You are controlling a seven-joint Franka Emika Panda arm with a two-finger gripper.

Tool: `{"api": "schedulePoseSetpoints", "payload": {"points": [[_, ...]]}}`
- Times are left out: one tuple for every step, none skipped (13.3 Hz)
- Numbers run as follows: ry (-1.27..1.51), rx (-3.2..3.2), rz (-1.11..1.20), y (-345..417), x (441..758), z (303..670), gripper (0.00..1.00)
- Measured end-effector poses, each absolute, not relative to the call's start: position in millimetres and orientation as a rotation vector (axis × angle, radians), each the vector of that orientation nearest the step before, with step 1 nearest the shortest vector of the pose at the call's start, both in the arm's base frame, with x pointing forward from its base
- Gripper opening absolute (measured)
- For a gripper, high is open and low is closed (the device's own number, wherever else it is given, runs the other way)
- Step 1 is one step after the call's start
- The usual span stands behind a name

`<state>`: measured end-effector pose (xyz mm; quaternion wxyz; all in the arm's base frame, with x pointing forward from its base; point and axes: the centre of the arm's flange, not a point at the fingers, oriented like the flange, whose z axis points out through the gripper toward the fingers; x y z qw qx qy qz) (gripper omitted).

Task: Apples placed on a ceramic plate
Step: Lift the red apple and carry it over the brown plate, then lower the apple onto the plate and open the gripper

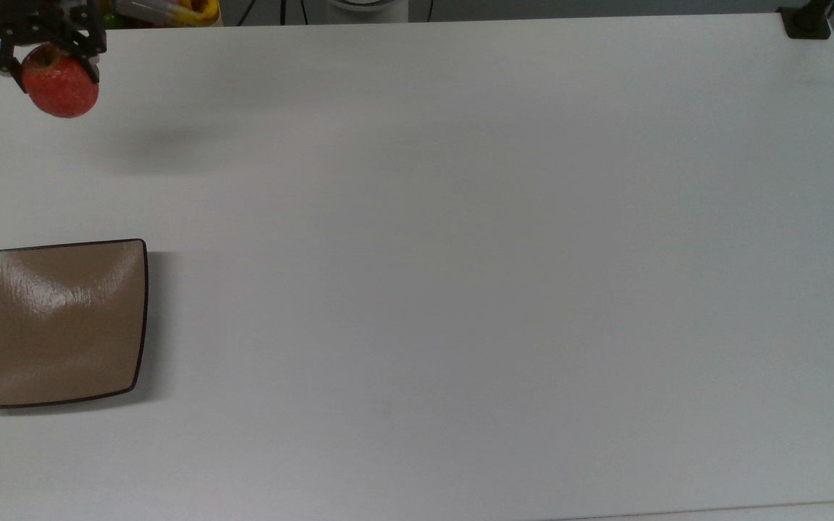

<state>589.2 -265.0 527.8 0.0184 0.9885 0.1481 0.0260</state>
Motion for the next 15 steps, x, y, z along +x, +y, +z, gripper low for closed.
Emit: {"api": "schedulePoseSetpoints", "payload": {"points": [[0.448, 3.070, 0.087, -265, 596, 526, 0.77], [0.428, 3.068, 0.104, -265, 604, 524, 0.77], [0.402, 3.059, 0.147, -266, 615, 522, 0.77], [0.369, 3.045, 0.210, -268, 626, 518, 0.77], [0.327, 3.023, 0.284, -271, 638, 514, 0.77], [0.277, 2.997, 0.362, -275, 649, 507, 0.77], [0.238, 2.974, 0.425, -278, 659, 498, 0.77], [0.209, 2.953, 0.473, -281, 667, 488, 0.77], [0.184, 2.933, 0.514, -283, 674, 476, 0.77], [0.166, 2.914, 0.547, -285, 681, 462, 0.77], [0.146, 2.897, 0.576, -286, 688, 448, 0.77], [0.130, 2.881, 0.602, -285, 696, 433, 0.77], [0.120, 2.870, 0.622, -283, 703, 417, 0.77], [0.113, 2.861, 0.638, -281, 709, 401, 0.77], [0.114, 2.851, 0.655, -278, 715, 386, 0.77]]}}
